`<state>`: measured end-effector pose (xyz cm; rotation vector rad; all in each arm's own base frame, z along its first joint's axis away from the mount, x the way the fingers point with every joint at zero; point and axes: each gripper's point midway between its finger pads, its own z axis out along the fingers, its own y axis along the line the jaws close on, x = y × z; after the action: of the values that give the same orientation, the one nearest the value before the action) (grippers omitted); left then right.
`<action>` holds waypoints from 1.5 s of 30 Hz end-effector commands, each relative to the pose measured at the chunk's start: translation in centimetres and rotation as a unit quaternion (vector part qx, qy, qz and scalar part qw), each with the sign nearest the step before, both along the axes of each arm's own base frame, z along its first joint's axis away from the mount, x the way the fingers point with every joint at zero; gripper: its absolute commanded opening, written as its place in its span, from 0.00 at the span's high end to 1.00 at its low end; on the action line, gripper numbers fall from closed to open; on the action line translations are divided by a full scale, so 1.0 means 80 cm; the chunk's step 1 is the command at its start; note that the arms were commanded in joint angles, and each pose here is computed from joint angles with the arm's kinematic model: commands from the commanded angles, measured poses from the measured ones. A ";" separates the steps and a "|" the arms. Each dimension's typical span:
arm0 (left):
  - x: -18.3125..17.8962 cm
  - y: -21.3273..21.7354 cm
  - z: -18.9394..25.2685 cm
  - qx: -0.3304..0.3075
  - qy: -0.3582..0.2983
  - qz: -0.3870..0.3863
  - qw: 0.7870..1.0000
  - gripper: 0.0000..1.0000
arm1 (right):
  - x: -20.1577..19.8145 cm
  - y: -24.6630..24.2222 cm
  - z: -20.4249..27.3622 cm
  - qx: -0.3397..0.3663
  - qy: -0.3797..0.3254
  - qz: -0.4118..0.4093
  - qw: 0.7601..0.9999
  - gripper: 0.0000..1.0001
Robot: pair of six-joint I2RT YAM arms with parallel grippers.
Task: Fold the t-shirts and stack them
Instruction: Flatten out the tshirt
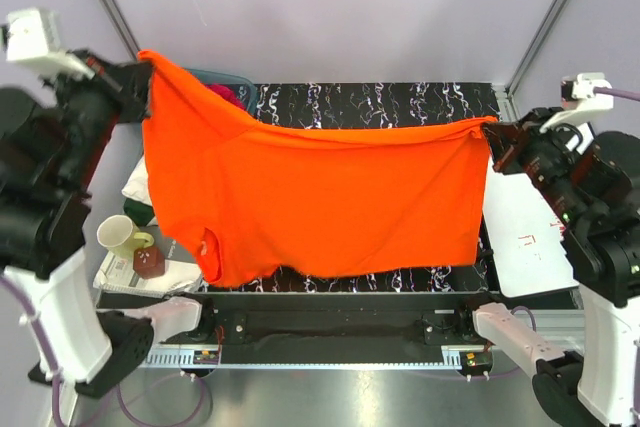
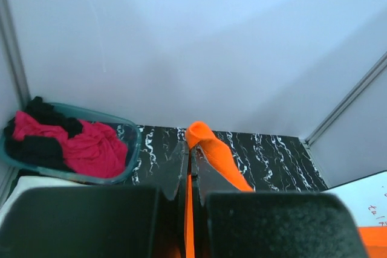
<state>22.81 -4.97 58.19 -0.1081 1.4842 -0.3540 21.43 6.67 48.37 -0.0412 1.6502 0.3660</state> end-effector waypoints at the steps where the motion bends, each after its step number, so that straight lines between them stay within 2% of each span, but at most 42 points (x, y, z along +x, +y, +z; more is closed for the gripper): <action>1: 0.010 -0.027 0.031 0.014 -0.035 -0.049 0.998 1.00 | 0.002 -0.006 0.031 0.012 -0.029 -0.015 0.999 1.00; 8: -0.003 -0.027 0.046 0.016 -0.059 -0.054 0.997 1.00 | -0.007 -0.005 0.049 0.025 -0.047 -0.009 0.999 1.00; 11: 0.013 -0.024 0.039 0.025 -0.052 -0.038 0.998 1.00 | 0.008 -0.005 0.034 0.017 -0.032 -0.017 0.999 1.00; 15: 0.066 -0.033 0.008 0.045 -0.013 -0.030 0.998 1.00 | 0.038 0.000 0.001 0.004 -0.004 -0.023 1.000 1.00; 18: 0.120 -0.048 -0.041 0.062 0.037 -0.030 0.997 1.00 | 0.072 0.000 -0.043 -0.015 0.031 -0.039 0.999 1.00; 19: 0.139 -0.055 -0.067 0.067 0.062 -0.036 0.995 1.00 | 0.089 0.001 -0.077 -0.025 0.061 -0.046 0.997 1.00; 21: 0.176 -0.069 -0.102 0.078 0.093 -0.047 0.991 1.00 | 0.109 0.006 -0.097 -0.029 0.070 -0.046 0.996 1.00; 22: 0.186 -0.074 -0.114 0.079 0.106 -0.052 0.990 1.00 | 0.123 0.010 -0.122 -0.033 0.093 -0.046 0.994 1.00; 25: 0.204 -0.083 -0.129 0.076 0.121 -0.058 0.988 1.00 | 0.135 0.022 -0.126 -0.028 0.097 -0.029 0.994 1.00; 29: 0.188 -0.072 -0.087 0.064 0.082 -0.043 0.994 1.00 | 0.127 0.018 -0.087 -0.019 0.064 -0.033 0.997 1.00; 35: 0.135 -0.050 -0.019 0.023 0.017 -0.018 0.999 1.00 | 0.111 0.014 -0.024 -0.003 0.021 -0.034 0.999 1.00; 41: 0.076 -0.045 0.011 0.014 -0.025 -0.034 0.999 1.00 | 0.085 0.020 0.019 0.019 -0.016 -0.009 1.000 1.00; 45: 0.034 -0.043 0.018 0.007 -0.045 -0.056 0.997 1.00 | 0.047 0.023 0.041 0.033 -0.037 0.018 0.999 1.00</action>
<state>27.73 -8.61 57.98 -0.0002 1.4816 -0.3949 27.91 8.04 48.98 -0.0060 1.6364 0.3655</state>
